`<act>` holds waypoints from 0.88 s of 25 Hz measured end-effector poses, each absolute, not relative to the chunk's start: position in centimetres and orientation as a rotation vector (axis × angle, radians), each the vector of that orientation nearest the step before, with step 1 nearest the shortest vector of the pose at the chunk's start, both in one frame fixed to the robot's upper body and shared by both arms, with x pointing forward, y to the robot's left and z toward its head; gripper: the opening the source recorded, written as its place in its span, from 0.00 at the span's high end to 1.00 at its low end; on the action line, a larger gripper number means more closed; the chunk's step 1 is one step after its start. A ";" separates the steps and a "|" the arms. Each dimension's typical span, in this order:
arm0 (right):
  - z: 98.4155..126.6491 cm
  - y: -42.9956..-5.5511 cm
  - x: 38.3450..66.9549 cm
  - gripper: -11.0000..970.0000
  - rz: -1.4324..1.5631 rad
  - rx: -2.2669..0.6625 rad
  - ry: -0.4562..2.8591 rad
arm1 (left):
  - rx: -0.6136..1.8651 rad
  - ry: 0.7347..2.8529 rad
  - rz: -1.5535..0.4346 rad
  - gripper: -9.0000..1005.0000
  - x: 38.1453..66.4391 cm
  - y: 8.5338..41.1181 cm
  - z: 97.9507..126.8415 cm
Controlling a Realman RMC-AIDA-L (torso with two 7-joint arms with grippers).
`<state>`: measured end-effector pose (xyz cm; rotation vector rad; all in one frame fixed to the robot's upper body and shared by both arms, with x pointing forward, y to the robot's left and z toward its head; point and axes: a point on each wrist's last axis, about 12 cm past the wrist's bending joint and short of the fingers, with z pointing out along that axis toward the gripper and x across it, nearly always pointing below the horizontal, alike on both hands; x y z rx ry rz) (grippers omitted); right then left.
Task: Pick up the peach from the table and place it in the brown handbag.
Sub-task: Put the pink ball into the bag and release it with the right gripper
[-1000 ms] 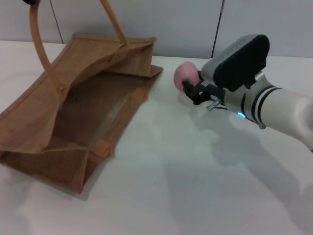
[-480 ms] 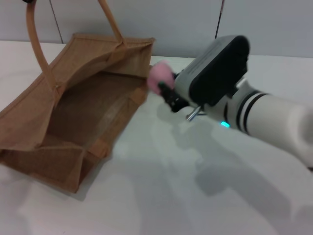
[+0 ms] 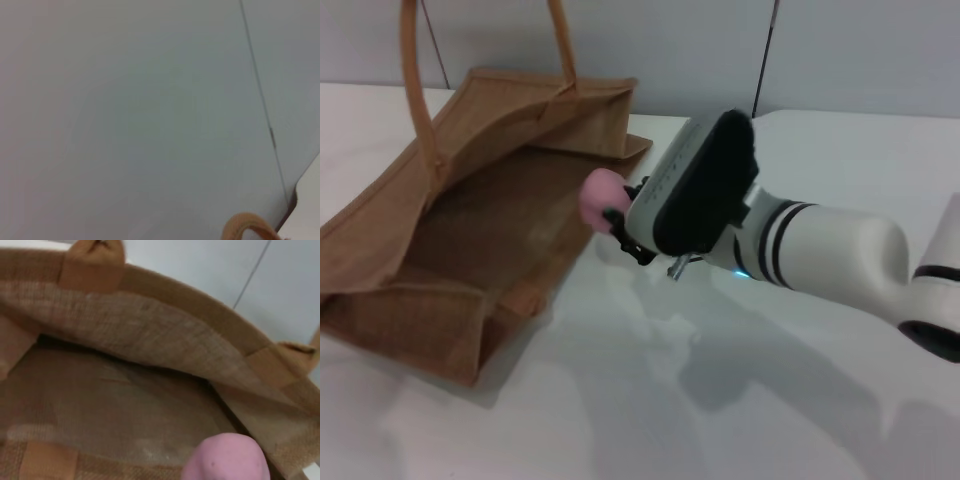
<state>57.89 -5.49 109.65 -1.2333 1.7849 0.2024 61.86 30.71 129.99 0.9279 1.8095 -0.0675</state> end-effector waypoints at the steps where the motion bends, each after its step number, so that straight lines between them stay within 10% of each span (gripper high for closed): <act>1: 109.6 -5.3 58.0 0.71 0.197 -1.248 1.772 | 0.936 1.803 -0.073 0.89 62.0 30.4 130.1; 22: 109.6 -2.8 57.1 0.72 0.221 -1.383 1.633 | 1.030 1.718 -0.153 0.89 62.8 25.5 130.7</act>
